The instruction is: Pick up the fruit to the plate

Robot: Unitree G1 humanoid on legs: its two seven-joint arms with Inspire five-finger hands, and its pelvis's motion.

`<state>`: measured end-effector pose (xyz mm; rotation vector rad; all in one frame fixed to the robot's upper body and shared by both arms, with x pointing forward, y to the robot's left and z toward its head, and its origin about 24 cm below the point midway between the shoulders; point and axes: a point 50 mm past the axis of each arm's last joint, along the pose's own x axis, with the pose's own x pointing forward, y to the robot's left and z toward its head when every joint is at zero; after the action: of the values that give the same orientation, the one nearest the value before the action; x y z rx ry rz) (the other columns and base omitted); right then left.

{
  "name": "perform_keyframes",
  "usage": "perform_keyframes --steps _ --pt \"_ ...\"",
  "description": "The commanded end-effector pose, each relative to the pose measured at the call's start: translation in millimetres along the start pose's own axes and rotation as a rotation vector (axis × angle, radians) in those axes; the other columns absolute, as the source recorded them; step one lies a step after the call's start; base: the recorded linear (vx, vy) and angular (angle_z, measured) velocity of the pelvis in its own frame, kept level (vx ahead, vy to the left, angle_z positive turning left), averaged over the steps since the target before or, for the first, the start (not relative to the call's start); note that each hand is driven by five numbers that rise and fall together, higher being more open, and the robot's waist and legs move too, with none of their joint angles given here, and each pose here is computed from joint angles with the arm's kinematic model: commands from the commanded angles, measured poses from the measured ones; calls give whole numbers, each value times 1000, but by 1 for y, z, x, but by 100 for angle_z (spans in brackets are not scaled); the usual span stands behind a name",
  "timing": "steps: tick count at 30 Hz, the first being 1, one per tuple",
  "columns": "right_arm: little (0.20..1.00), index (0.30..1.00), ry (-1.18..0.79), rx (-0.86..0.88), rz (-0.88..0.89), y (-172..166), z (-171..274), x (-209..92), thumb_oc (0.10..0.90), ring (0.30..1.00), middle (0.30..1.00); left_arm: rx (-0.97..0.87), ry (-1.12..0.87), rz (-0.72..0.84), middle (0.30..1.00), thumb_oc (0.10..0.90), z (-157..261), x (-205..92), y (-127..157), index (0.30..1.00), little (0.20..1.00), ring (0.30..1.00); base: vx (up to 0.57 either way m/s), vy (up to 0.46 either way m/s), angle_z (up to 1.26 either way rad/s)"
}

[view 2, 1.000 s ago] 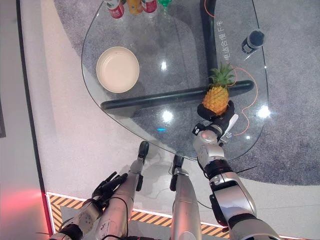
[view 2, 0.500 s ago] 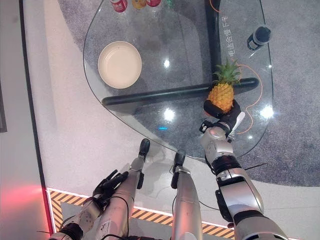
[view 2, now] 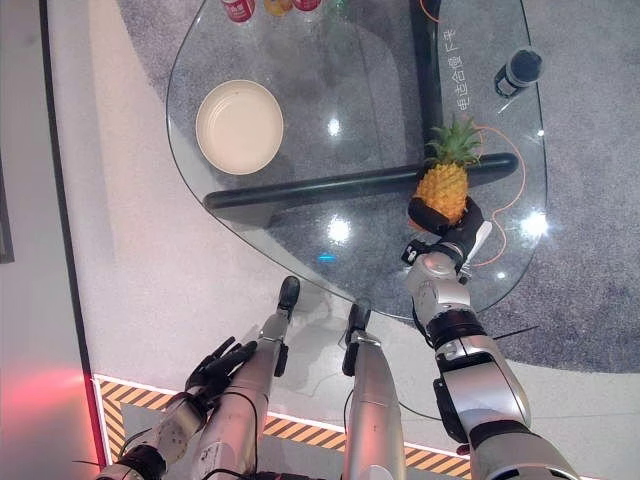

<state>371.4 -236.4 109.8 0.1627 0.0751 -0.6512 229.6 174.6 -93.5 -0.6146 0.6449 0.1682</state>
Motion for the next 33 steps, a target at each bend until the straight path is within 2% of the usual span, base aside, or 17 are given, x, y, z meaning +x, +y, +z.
perform_keyframes --steps 1,4,5,8,18,33 --pt "200 300 -201 87 161 16 31 -18 100 300 300 -60 -67 -3 900 800 0 -11 7 900 900 900 -32 -36 -1" --pt "200 300 -245 102 222 20 37 -28 100 300 300 -75 -109 -12 900 800 9 -11 5 900 900 900 -39 -35 -4" --pt "200 300 -286 105 288 25 39 -42 100 300 300 -86 -152 -26 900 800 17 -13 4 900 900 900 -27 -35 -5" --pt "200 300 -329 114 368 28 42 -56 100 300 300 -109 -201 -48 900 800 28 -15 0 900 900 900 -25 -39 -7" --pt "200 300 -407 126 543 38 46 -86 100 300 300 -159 -292 -114 900 800 46 -20 -10 900 900 900 -9 -41 -1" --pt "200 300 -436 -156 982 47 38 -115 100 300 300 -180 -341 -340 900 800 73 -32 -35 900 900 900 28 -38 3"
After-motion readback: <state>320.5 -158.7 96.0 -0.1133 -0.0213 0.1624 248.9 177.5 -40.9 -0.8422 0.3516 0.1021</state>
